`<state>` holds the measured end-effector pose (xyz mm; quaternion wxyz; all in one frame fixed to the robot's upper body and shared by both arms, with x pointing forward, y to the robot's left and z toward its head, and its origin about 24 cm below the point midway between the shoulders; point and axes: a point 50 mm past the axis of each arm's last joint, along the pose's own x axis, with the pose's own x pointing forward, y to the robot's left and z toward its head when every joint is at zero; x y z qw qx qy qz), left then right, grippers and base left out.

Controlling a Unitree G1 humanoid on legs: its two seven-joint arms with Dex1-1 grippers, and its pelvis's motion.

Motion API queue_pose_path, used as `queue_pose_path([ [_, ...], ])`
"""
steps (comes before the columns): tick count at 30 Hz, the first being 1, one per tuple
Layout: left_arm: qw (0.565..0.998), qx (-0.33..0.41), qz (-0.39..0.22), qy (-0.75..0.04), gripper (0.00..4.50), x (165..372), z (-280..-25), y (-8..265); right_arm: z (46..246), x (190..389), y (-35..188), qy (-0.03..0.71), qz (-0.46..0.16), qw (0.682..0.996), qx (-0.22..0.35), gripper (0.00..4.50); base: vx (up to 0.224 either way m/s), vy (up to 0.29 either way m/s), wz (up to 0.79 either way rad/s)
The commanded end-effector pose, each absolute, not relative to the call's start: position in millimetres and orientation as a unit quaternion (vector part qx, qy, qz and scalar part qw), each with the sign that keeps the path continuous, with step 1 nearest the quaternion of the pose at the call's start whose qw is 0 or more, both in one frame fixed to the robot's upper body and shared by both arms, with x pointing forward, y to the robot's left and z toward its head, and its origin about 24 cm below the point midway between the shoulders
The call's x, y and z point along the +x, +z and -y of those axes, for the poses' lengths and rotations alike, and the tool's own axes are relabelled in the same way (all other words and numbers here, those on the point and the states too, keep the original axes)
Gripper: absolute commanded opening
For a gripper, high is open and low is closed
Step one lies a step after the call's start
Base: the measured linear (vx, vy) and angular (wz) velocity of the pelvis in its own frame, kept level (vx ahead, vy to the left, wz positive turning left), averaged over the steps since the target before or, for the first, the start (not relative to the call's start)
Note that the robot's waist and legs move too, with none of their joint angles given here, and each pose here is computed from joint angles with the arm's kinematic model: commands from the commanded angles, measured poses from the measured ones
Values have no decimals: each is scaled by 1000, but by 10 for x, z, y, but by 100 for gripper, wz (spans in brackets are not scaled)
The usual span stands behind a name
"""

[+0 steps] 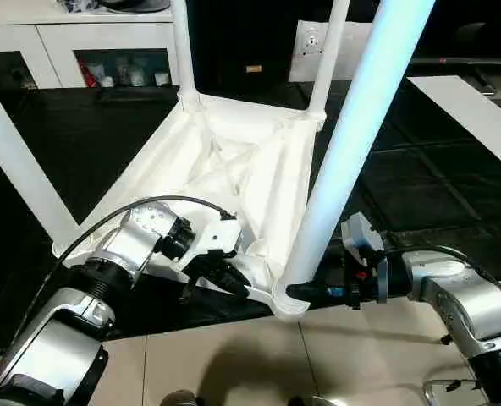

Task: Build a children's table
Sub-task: Rotate leg to tighten

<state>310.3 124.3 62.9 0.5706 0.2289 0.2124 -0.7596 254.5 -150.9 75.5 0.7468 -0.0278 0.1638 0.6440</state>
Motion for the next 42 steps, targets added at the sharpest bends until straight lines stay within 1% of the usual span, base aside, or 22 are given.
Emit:
queue_pose_path([
  [1,578,228,-205,-756,0,3151,-1160,684,1448,2514,739,645,-164,746,-10,198,0,0,0],
  [3,585,224,-204,-753,0,3160,-1151,686,1440,2520,738,638,-163,753,-5,198,0,0,0],
  [4,618,211,-203,-729,0,3210,-1108,695,1390,2566,717,602,-154,783,-10,198,0,0,0],
  [5,627,208,-203,-723,0,3223,-1097,697,1378,2577,711,593,-152,791,-12,198,0,0,0],
  [9,697,141,-191,-677,0,3296,-912,720,1214,2690,644,496,-151,854,30,197,0,0,0],
  [12,720,121,-186,-657,0,3314,-816,721,1116,2727,641,467,-147,871,52,196,0,0,0],
  [14,770,97,-180,-604,0,3371,-625,727,906,2829,656,410,-142,897,85,196,0,0,0],
  [16,796,86,-174,-573,0,3407,-521,751,799,2898,664,373,-145,911,99,196,0,0,0],
  [20,830,71,-160,-530,0,3461,-386,811,629,2948,699,352,-150,918,103,196,0,0,0],
  [21,833,71,-159,-526,0,3465,-378,817,612,2947,710,353,-148,918,107,196,0,0,0],
  [22,833,70,-159,-524,0,3466,-375,819,605,2947,714,353,-147,918,108,252,0,0,0],
  [26,816,108,-158,-546,0,3418,-438,770,710,2944,716,345,-132,924,97,272,0,0,0],
  [27,812,115,-161,-549,0,3411,-465,759,749,2943,715,344,-129,926,92,304,0,0,0],
  [31,806,135,-165,-552,0,3406,-538,737,852,2937,718,345,-122,927,84,323,0,0,0],
  [32,799,144,-167,-559,0,3400,-590,727,936,2923,715,351,-119,926,74,336,0,0,0],
  [33,783,159,-165,-578,0,3385,-678,717,1081,2897,715,366,-115,922,52,351,0,0,0],
  [34,783,159,-165,-578,0,3385,-678,717,1081,2897,715,366,-115,922,52,361,0,0,0],
  [35,765,167,-161,-601,0,3356,-756,713,1229,2883,718,377,-112,919,28,368,0,0,0],
  [36,756,172,-159,-611,0,3343,-790,712,1294,2880,724,384,-110,917,17,374,0,0,0],
  [37,756,172,-159,-611,0,3343,-790,712,1294,2880,724,384,-110,917,17,384,0,0,0],
  [39,728,188,-159,-640,0,3293,-881,689,1432,2863,747,414,-107,904,-10,405,0,0,0],
  [42,694,199,-170,-671,0,3238,-976,656,1524,2844,772,449,-107,886,-32,418,0,0,0],
])
